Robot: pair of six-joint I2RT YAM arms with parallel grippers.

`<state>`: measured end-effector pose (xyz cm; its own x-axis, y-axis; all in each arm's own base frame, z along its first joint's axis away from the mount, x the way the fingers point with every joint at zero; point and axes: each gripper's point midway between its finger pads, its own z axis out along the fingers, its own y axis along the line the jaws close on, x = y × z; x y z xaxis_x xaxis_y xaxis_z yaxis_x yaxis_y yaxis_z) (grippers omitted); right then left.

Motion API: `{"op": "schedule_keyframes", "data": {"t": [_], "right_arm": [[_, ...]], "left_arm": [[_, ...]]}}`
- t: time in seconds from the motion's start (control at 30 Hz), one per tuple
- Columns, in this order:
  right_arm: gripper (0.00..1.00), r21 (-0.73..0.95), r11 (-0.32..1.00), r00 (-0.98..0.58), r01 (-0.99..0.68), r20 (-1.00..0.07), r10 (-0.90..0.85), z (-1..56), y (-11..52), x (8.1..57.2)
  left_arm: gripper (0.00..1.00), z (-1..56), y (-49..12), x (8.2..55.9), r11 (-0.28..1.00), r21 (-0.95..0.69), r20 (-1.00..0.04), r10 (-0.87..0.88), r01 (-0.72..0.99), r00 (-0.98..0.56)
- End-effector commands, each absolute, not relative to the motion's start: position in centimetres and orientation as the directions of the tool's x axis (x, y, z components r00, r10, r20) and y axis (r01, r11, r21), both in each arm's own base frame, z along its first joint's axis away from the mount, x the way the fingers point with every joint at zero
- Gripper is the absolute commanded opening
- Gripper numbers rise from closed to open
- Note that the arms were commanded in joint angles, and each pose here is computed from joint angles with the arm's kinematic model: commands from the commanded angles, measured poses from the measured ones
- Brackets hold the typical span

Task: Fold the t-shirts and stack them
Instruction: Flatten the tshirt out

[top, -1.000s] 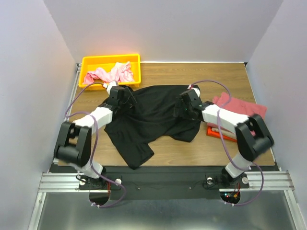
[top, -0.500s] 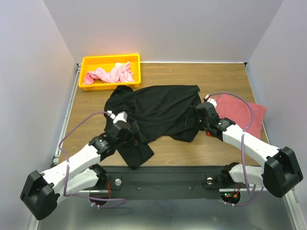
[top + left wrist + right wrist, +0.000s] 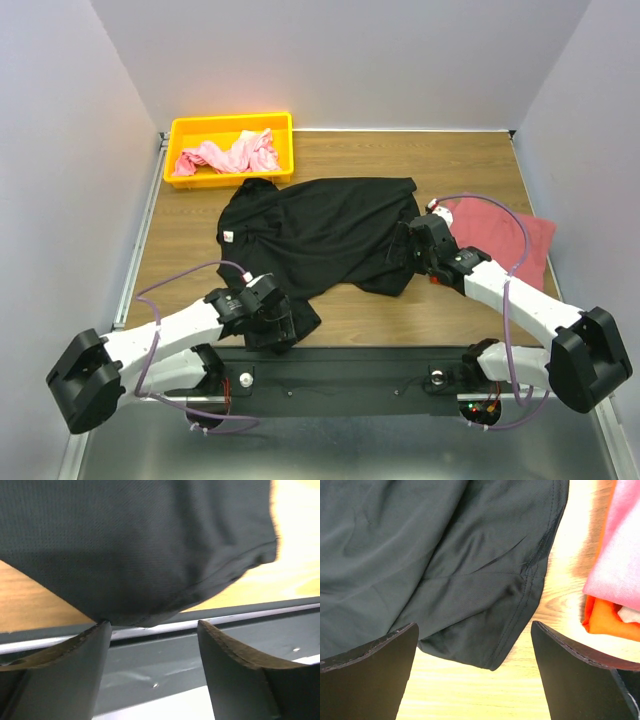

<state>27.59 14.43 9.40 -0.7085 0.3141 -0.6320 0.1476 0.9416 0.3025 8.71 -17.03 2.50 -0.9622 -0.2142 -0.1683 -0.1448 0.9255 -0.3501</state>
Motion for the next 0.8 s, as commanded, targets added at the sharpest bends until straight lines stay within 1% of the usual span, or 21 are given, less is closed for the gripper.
{"op": "schedule_keyframes", "data": {"t": [0.0,0.07,0.13,0.17,0.2,0.23,0.3,0.33,0.4,0.43,0.47,0.6,0.67,0.7,0.77], "right_arm": [[1.0,0.29,0.945,-0.684,0.15,-0.66,0.311,10.1,14.2,28.2],[1.0,0.282,0.946,-0.685,0.156,-0.66,0.31,9.9,14.0,28.2],[1.0,0.272,0.949,-0.685,0.16,-0.661,0.305,9.7,13.8,28.2],[1.0,0.267,0.95,-0.687,0.163,-0.66,0.303,9.5,13.7,28.2],[1.0,0.267,0.95,-0.687,0.163,-0.66,0.303,9.5,13.7,28.2],[1.0,0.265,0.95,-0.686,0.166,-0.66,0.305,9.5,13.7,28.2],[1.0,0.261,0.95,-0.687,0.172,-0.659,0.306,9.3,13.6,28.2],[1.0,0.259,0.949,-0.686,0.179,-0.659,0.309,9.2,13.5,28.2],[1.0,0.257,0.949,-0.689,0.184,-0.655,0.31,9.1,13.5,28.2],[1.0,0.256,0.949,-0.692,0.183,-0.652,0.31,9.0,13.6,28.1],[1.0,0.256,0.948,-0.694,0.187,-0.649,0.312,8.9,13.5,28.1],[1.0,0.255,0.946,-0.716,0.201,-0.621,0.319,8.2,13.6,27.6],[1.0,0.252,0.944,-0.729,0.212,-0.603,0.324,7.7,13.6,27.3],[1.0,0.257,0.94,-0.731,0.224,-0.594,0.336,7.6,13.7,27.2],[1.0,0.255,0.935,-0.743,0.247,-0.57,0.351,6.7,13.6,26.7]], "left_arm": [[0.77,2.8,-17.2,8.0,0.945,-0.297,-0.115,-0.176,-0.135,-0.978],[0.74,2.3,-17.0,8.9,0.961,-0.247,-0.139,-0.165,-0.128,-0.976],[0.68,2.2,-16.9,9.6,0.968,-0.214,-0.158,-0.169,-0.133,-0.973],[0.66,1.9,-16.8,9.6,0.973,-0.186,-0.149,-0.162,-0.133,-0.976],[0.63,1.9,-16.5,10.5,0.978,-0.159,-0.188,-0.164,-0.135,-0.968],[0.55,1.8,-16.5,10.5,0.979,-0.153,-0.186,-0.161,-0.133,-0.969],[0.47,1.3,-16.5,10.5,0.981,-0.141,-0.179,-0.154,-0.129,-0.972],[0.37,1.1,-16.4,10.4,0.984,-0.131,-0.175,-0.147,-0.124,-0.974],[0.23,1.3,-16.5,10.6,0.984,-0.132,-0.181,-0.141,-0.119,-0.973],[0.06,1.5,-16.5,10.8,0.985,-0.131,-0.19,-0.137,-0.113,-0.972],[0.0,1.7,-16.6,11.0,0.985,-0.134,-0.202,-0.136,-0.11,-0.97],[0.0,3.7,-16.5,13.3,0.985,-0.13,-0.311,-0.149,-0.114,-0.939],[0.0,4.5,-16.0,14.4,0.983,-0.109,-0.362,-0.178,-0.148,-0.915],[0.0,5.4,-15.3,15.5,0.982,-0.078,-0.419,-0.191,-0.175,-0.888],[0.0,6.5,-14.5,17.0,0.971,-0.061,-0.486,-0.231,-0.231,-0.843]]}}
